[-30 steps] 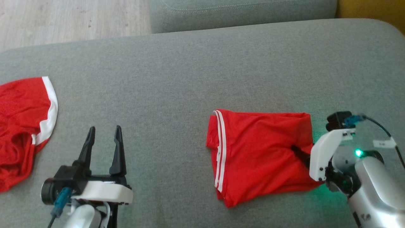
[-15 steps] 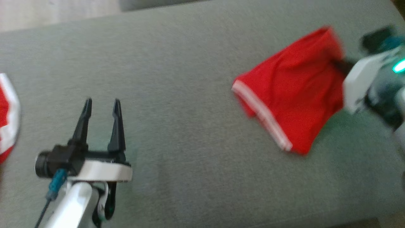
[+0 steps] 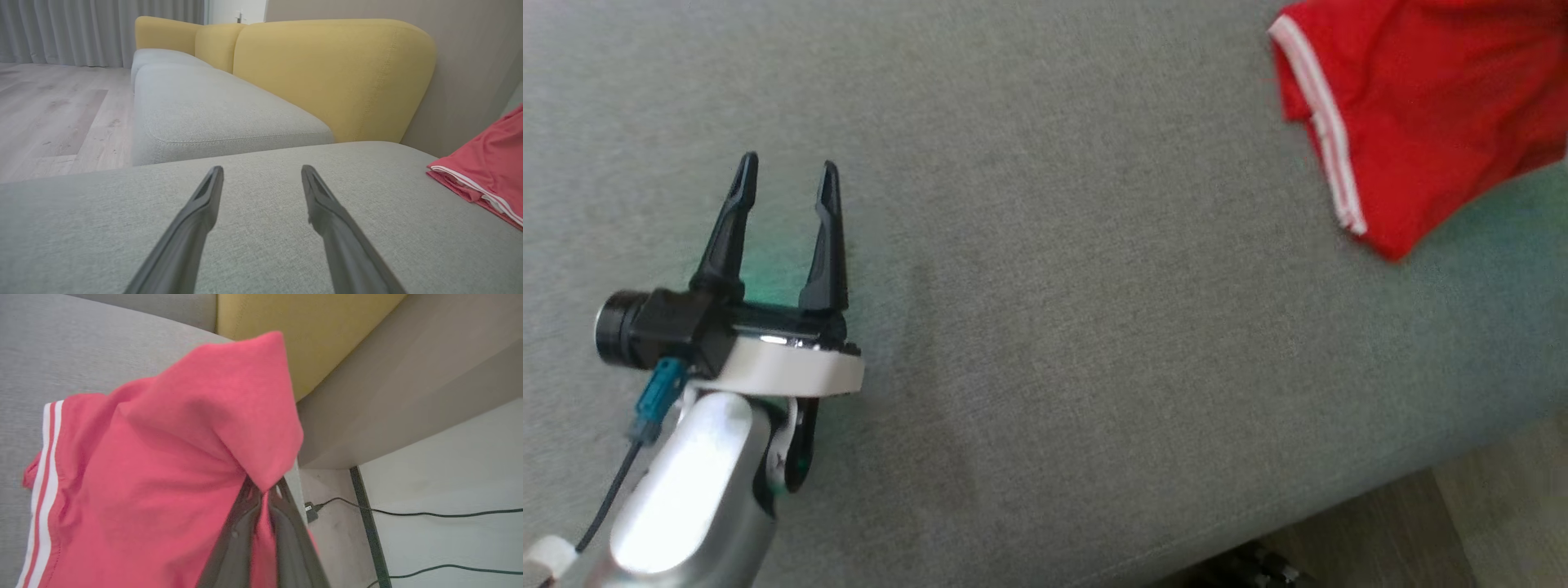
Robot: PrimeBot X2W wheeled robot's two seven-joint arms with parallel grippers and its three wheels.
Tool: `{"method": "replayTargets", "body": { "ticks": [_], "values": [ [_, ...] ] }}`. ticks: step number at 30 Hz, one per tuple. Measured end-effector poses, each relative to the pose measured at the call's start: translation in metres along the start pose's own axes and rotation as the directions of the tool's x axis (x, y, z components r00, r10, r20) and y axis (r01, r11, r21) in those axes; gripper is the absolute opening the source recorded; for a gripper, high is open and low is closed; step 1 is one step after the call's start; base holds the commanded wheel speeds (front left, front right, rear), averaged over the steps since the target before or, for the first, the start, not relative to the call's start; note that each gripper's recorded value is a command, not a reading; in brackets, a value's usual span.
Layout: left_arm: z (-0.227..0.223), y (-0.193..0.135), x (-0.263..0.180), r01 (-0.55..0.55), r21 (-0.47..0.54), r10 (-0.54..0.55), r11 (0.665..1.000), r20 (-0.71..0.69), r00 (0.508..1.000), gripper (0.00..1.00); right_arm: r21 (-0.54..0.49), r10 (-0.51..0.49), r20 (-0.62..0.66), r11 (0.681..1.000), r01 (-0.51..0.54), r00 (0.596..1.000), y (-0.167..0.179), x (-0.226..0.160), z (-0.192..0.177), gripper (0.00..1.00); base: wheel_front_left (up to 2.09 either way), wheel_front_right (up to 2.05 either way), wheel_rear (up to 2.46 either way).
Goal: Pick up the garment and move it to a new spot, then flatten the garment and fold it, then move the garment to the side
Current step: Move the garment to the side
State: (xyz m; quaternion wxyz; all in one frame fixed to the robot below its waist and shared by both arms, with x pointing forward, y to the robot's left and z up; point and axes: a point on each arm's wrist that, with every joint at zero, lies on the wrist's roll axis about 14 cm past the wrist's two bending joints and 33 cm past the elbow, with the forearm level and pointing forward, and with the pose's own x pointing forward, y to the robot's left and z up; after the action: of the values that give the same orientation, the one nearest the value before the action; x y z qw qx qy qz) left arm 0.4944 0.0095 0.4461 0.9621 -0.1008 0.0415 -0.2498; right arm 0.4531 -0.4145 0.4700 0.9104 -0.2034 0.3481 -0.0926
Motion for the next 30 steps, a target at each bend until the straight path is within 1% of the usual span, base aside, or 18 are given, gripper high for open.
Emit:
{"method": "replayTargets", "body": {
  "ticks": [2,5,6,7,10,14,16,18,21,22,23,26,30],
  "values": [
    [-0.010,-0.004,0.007,0.027,-0.003,-0.027,1.000,-0.016,1.000,1.00,0.005,-0.045,-0.001,0.999,0.045,0.999,-0.015,0.006,-0.008,0.00,0.00,0.00,0.00],
    [-0.017,-0.002,0.007,0.028,-0.005,-0.028,1.000,-0.033,0.999,1.00,0.016,-0.074,0.000,0.997,0.074,0.997,-0.023,0.011,-0.013,0.00,0.00,0.00,0.00],
    [-0.017,0.000,0.006,0.024,-0.003,-0.024,1.000,-0.035,0.999,1.00,0.020,-0.079,0.004,0.997,0.079,0.997,-0.024,0.013,-0.014,0.33,0.00,0.00,0.00],
    [-0.017,0.003,0.005,0.019,0.002,-0.019,1.000,-0.037,0.999,1.00,0.014,-0.083,0.009,0.996,0.083,0.997,-0.024,0.015,-0.014,1.00,0.00,0.00,0.00],
    [-0.016,0.009,0.002,0.005,0.014,-0.004,1.000,-0.038,0.999,1.00,-0.013,-0.089,0.041,0.996,0.090,0.995,-0.024,0.018,-0.011,1.00,0.00,0.00,0.00],
    [-0.005,0.012,-0.005,-0.016,0.024,0.017,1.000,-0.016,1.000,1.00,-0.011,-0.099,0.130,0.995,0.101,0.987,-0.027,0.015,0.009,1.00,0.00,0.00,0.00],
    [0.001,0.011,-0.011,-0.033,0.013,0.033,0.999,-0.003,0.999,1.00,0.002,-0.086,0.175,0.996,0.087,0.981,-0.020,0.011,0.020,1.00,0.00,0.00,0.00],
    [0.005,0.011,-0.020,-0.053,0.010,0.053,0.999,0.000,0.999,1.00,0.022,-0.054,0.236,0.998,0.051,0.970,-0.006,0.007,0.033,1.00,0.00,0.00,0.00],
    [0.007,0.015,-0.042,-0.098,0.009,0.098,0.995,-0.011,0.995,1.00,0.078,0.010,0.349,0.996,-0.040,0.937,0.028,-0.005,0.050,1.00,0.00,0.00,0.00],
    [0.007,0.016,-0.051,-0.117,0.005,0.117,0.993,-0.017,0.993,1.00,0.114,0.026,0.388,0.991,-0.077,0.921,0.040,-0.011,0.053,1.00,0.00,0.00,0.00],
    [0.007,0.019,-0.061,-0.139,0.007,0.139,0.990,-0.020,0.990,1.00,0.129,0.050,0.417,0.985,-0.113,0.907,0.054,-0.017,0.053,1.00,0.00,0.00,0.00],
    [0.011,0.028,-0.092,-0.204,0.014,0.204,0.979,-0.024,0.979,1.00,0.190,0.101,0.495,0.957,-0.221,0.863,0.091,-0.039,0.051,1.00,0.00,0.00,0.00],
    [0.022,0.032,-0.128,-0.267,0.014,0.267,0.964,0.002,0.964,1.00,0.246,0.125,0.579,0.915,-0.319,0.805,0.123,-0.069,0.046,1.00,0.00,0.00,0.00]
  ]
}}
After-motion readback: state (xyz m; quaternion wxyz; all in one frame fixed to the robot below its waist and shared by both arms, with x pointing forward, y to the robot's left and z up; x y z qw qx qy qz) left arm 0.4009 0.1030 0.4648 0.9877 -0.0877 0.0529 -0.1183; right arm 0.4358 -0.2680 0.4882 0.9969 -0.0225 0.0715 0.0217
